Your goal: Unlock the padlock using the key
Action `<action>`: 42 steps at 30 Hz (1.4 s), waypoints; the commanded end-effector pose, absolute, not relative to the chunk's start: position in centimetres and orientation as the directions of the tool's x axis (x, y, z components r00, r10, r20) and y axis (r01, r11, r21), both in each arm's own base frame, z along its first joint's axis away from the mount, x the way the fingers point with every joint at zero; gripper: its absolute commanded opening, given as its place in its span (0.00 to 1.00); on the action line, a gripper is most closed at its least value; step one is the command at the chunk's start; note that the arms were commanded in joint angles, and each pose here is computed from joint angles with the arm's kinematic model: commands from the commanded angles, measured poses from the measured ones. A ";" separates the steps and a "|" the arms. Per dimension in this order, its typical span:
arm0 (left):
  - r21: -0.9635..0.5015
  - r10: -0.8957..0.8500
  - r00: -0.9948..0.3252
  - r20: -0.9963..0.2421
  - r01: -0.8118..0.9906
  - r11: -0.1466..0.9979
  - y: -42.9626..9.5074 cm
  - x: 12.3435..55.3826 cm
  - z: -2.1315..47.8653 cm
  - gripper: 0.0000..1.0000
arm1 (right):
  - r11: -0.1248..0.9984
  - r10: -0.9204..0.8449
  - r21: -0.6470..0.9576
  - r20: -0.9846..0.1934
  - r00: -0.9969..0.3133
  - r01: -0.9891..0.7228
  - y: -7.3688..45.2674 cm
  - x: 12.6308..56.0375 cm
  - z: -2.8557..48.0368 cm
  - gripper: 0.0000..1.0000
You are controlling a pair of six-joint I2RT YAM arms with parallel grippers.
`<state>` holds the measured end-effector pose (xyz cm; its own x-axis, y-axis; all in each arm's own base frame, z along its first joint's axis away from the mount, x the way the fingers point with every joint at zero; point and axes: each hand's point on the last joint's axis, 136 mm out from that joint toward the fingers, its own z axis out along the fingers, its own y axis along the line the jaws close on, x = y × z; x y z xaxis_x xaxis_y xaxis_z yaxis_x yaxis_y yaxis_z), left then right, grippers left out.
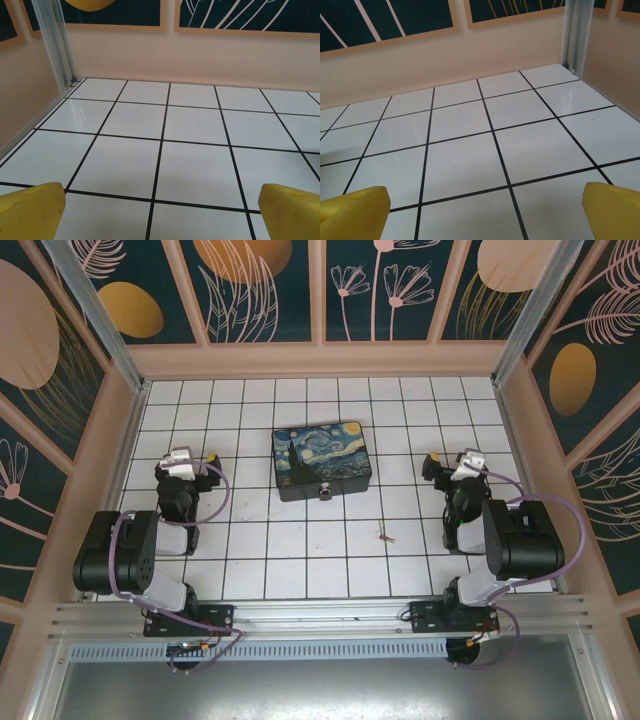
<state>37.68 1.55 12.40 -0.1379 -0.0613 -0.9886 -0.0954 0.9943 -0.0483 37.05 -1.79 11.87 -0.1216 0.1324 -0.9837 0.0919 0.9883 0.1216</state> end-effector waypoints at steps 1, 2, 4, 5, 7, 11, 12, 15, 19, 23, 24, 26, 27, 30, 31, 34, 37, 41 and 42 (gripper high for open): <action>-0.069 -0.077 -0.094 -0.993 -0.084 0.994 1.5 37.8 13.5 0.99 | 0.992 0.112 0.106 -0.989 -0.098 0.063 -1.3 37.5 12.6 0.99; -0.068 -0.076 -0.093 -0.993 -0.082 0.994 1.5 37.9 13.6 0.99 | 0.992 0.112 0.106 -0.989 -0.097 0.062 -1.2 37.5 12.6 0.99; -0.067 -0.074 -0.095 -0.993 -0.082 0.994 1.5 37.9 13.5 0.99 | 0.992 0.112 0.106 -0.989 -0.097 0.063 -1.3 37.5 12.6 0.99; -0.068 -0.075 -0.095 -0.993 -0.082 0.994 1.5 37.9 13.5 0.99 | 0.992 0.112 0.106 -0.989 -0.097 0.062 -1.3 37.5 12.6 0.99; -0.069 -0.077 -0.098 -0.992 -0.085 0.994 1.5 37.9 13.5 0.99 | 0.992 0.113 0.108 -0.988 -0.101 0.059 -1.2 37.5 12.6 0.99; -0.069 -0.077 -0.095 -0.992 -0.086 0.994 1.6 37.9 13.6 0.99 | 0.992 0.119 0.114 -0.988 -0.101 0.053 -1.4 37.5 12.6 0.99; -0.069 -0.077 -0.095 -0.993 -0.086 0.994 1.5 37.9 13.6 0.99 | 0.994 0.112 0.111 -0.988 -0.107 0.020 -0.8 37.5 12.5 0.99; -0.069 -0.077 -0.100 -0.992 -0.087 0.994 1.6 37.9 13.4 0.99 | 0.994 0.108 0.107 -0.988 -0.110 0.008 -0.6 37.6 12.5 0.99; -0.074 -0.082 -0.101 -0.992 -0.085 0.994 1.5 38.0 13.4 0.99 | 0.993 0.110 0.113 -0.987 -0.115 -0.018 -0.3 37.7 12.5 0.99; -0.099 -0.128 -0.129 -0.983 -0.214 0.972 3.8 38.4 14.0 0.99 | 0.993 0.115 0.109 -0.984 -0.137 0.051 -1.1 38.2 13.6 0.97; -0.099 -0.140 -0.143 -0.980 -0.257 0.961 4.5 39.0 14.8 0.99 | 0.989 0.125 0.110 -0.979 -0.163 0.100 -1.6 38.4 13.8 0.96; -0.102 -0.161 -0.161 -0.974 -0.326 0.940 5.6 39.7 16.6 0.99 | 0.979 0.184 0.153 -0.945 -0.269 0.131 -1.4 38.8 13.8 0.91; -0.121 -0.188 -0.162 -0.969 -0.353 0.928 5.9 40.1 17.9 0.99 | 0.969 0.233 0.191 -0.918 -0.322 0.158 -1.1 38.6 13.9 0.86; -0.177 -0.320 -0.308 -0.896 -0.411 0.894 5.7 41.1 18.6 0.99 | 0.922 0.386 0.339 -0.800 -0.459 0.185 1.7 36.7 13.7 0.78; -0.210 -0.383 -0.359 -0.851 -0.437 0.875 5.3 40.7 18.1 0.99 | 0.906 0.421 0.381 -0.751 -0.510 0.186 3.1 35.7 13.3 0.75; -0.258 -0.470 -0.473 -0.745 -0.445 0.858 2.4 38.4 16.6 0.98 | 0.892 0.423 0.419 -0.646 -0.635 0.168 7.5 31.7 11.8 0.70; -0.202 -0.417 -0.583 -0.697 -0.399 0.895 -1.1 35.8 14.9 0.99 | 0.895 0.393 0.415 -0.563 -0.727 0.162 10.1 28.2 10.8 0.60; -0.199 -0.347 -0.672 -0.654 -0.289 0.936 -5.4 33.3 14.2 0.98 | 0.911 0.327 0.381 -0.437 -0.838 0.156 12.7 23.8 8.8 0.43; -0.190 -0.325 -0.682 -0.656 -0.268 0.945 -6.0 32.9 14.6 0.99 | 0.916 0.324 0.364 -0.425 -0.845 0.169 12.7 23.1 8.5 0.42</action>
